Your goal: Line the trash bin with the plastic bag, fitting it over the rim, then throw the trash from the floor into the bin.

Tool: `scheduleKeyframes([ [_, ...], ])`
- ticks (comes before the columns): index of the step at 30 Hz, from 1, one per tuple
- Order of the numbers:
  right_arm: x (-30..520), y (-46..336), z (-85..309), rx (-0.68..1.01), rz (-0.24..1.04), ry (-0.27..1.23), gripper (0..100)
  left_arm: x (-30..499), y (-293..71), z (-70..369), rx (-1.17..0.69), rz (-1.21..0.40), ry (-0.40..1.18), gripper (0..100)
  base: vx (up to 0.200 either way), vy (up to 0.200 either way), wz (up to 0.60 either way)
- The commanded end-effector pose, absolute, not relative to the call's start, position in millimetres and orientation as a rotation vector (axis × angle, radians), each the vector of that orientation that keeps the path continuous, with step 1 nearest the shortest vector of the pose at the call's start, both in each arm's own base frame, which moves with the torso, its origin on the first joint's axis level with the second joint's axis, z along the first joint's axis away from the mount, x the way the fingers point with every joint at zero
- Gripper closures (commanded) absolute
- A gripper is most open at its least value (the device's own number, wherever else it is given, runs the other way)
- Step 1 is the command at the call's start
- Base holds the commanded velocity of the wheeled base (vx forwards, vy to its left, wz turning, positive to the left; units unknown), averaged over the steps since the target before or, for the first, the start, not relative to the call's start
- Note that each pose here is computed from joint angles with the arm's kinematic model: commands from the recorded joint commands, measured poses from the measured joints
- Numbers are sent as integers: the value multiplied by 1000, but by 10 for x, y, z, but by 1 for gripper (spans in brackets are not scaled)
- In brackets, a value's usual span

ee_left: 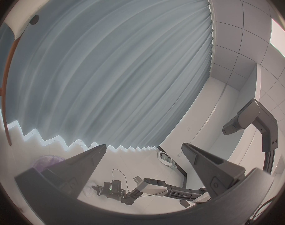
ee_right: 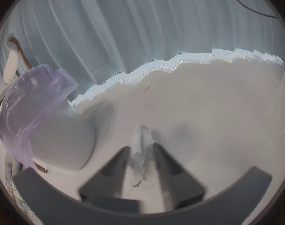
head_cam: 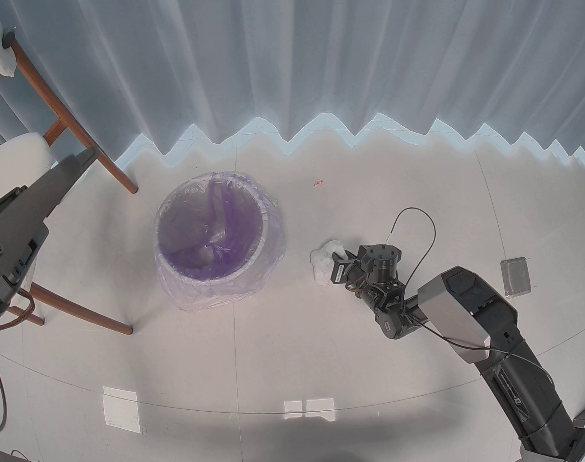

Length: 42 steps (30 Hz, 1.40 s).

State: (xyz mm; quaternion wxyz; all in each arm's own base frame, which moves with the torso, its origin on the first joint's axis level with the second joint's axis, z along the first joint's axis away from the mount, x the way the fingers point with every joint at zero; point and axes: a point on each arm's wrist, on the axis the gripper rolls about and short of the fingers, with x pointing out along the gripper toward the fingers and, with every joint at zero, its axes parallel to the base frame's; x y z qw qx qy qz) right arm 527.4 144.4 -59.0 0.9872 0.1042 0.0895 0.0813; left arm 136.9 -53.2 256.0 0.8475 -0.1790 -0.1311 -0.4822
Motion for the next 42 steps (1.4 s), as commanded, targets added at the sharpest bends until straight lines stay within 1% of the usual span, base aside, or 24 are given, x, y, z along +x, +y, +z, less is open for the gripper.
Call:
scheduleKeyframes([
  [1, 5265, 1458, -429, 232, 150, 158, 100, 1366, -537, 2578, -379, -1022, -281, 0, 0, 0, 0],
  [2, 5249, 1461, -335, 253, 145, 150, 100, 1365, -537, 2579, -378, -1024, -282, 0, 0, 0, 0],
  [3, 5249, 1461, -335, 253, 145, 150, 100, 1365, -537, 2579, -378, -1024, -282, 0, 0, 0, 0],
  [8, 5002, 1487, 323, 410, 152, 85, 100, 1305, -496, 2607, -373, -1012, -287, 0, 0, 0, 0],
  [9, 4968, 1485, 384, 421, 155, 79, 100, 1310, -491, 2605, -372, -1006, -284, 0, 0, 0, 0],
  [10, 4805, 1508, 587, 456, 173, 69, 100, 1336, -460, 2566, -377, -973, -244, 0, 200, 0, 0],
  [11, 4805, 1508, 587, 456, 173, 69, 100, 1336, -460, 2566, -377, -973, -244, 0, 200, 0, 0],
  [12, 4611, 1517, 805, 497, 193, 51, 100, 1354, -420, 2529, -378, -931, -201, 0, 200, 0, 0],
  [15, 4231, 1566, 1109, 562, 245, 24, 100, 1292, -382, 2544, -366, -903, -173, 0, 200, 0, 0],
  [19, 3816, 1610, 1376, 600, 326, -23, 100, 1212, -384, 2545, -365, -912, -156, 0, 200, 0, 0],
  [23, 3605, 1672, 1544, 652, 379, -68, 100, 1224, -397, 2533, -366, -918, -148, 0, 200, 0, 0],
  [25, 3540, 1715, 1577, 661, 396, -64, 100, 1223, -401, 2529, -367, -922, -145, 0, 200, 0, 0],
  [27, 3430, 1814, 1537, 675, 425, -28, 100, 1199, -422, 2551, -367, -944, -153, 0, 200, 0, 0],
  [30, 3257, 2021, 1420, 696, 478, 46, 100, 1150, -455, 2595, -370, -983, -167, 0, 0, 200, 0],
  [31, 3257, 2021, 1420, 696, 478, 46, 100, 1150, -455, 2595, -370, -983, -167, 0, 0, 200, 0],
  [32, 3152, 2149, 1314, 698, 508, 96, 100, 1123, -482, 2596, -377, -1013, -161, 0, 0, 200, 0],
  [33, 3120, 2197, 1258, 695, 518, 114, 100, 1114, -503, 2583, -380, -1029, -153, 0, 0, 200, 0],
  [42, 3221, 2344, 775, 650, 515, 159, 100, 1095, -508, 2581, -381, -1034, -149, 0, 0, 200, 0],
])
